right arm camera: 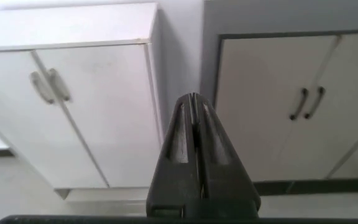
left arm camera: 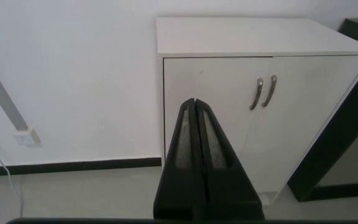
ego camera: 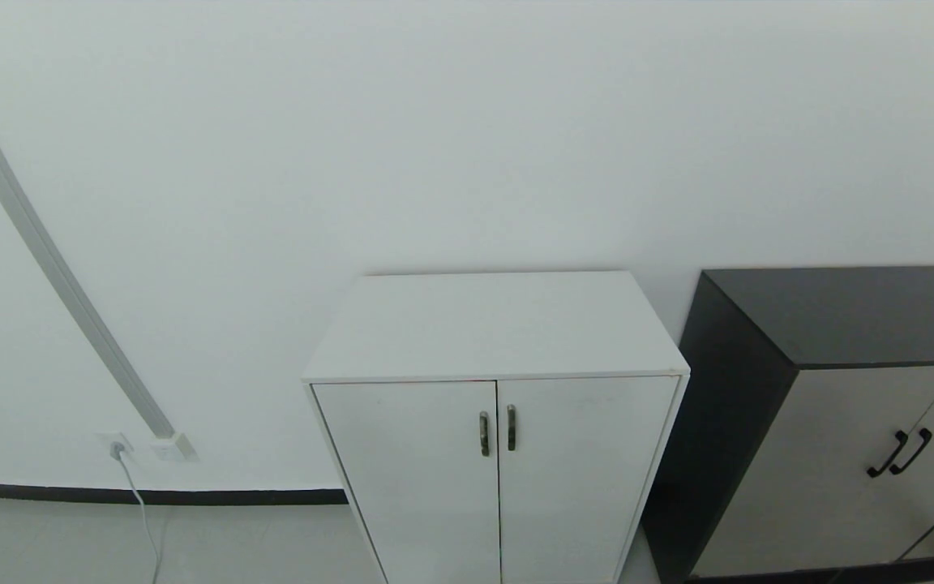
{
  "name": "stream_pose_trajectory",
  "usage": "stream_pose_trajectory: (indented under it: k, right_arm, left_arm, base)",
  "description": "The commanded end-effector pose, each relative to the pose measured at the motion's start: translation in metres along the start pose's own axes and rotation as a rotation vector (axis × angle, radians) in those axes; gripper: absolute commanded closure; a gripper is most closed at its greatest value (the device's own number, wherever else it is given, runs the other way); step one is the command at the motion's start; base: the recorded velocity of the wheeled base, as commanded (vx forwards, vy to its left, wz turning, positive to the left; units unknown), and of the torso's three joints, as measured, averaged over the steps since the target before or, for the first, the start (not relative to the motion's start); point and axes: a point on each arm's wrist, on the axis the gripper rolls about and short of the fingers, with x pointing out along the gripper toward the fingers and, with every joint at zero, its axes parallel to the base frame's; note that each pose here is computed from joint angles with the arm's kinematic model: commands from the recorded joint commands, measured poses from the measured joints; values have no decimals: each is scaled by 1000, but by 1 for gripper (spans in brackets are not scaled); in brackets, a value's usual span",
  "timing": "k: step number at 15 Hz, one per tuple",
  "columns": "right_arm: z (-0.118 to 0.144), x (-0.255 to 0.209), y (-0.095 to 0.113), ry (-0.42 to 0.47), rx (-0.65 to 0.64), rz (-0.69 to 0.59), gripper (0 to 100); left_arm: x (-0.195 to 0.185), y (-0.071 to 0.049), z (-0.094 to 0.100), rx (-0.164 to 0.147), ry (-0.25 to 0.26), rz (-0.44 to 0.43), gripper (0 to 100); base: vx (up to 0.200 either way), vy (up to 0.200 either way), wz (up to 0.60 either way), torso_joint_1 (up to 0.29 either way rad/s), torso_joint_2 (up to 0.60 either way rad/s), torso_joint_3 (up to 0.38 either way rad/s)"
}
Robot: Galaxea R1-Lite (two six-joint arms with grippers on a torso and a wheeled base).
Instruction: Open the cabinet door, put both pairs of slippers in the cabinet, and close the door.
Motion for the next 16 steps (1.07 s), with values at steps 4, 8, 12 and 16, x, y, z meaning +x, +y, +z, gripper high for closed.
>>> stream_pose_trajectory:
  k: [4, 8, 12, 16]
  right_arm:
    - [0, -1, -1, -26, 75, -60, 100]
    - [1, -1, -2, -31, 91, -89, 100]
    - [0, -1, -2, -29, 85, -89, 100]
    - [0, -1, -2, -29, 82, -84, 100]
  left_arm:
    - [0, 0, 0, 3, 0, -1, 100]
    - [0, 0, 0, 7, 0, 2, 100]
    - [0, 0, 0, 7, 0, 1, 100]
    - [0, 0, 0, 7, -2, 1, 100]
  base:
    - [0, 0, 0, 0, 0, 0]
    - [0, 0, 0, 0, 0, 0]
    - [0, 0, 0, 0, 0, 0]
    - [0, 0, 0, 0, 0, 0]
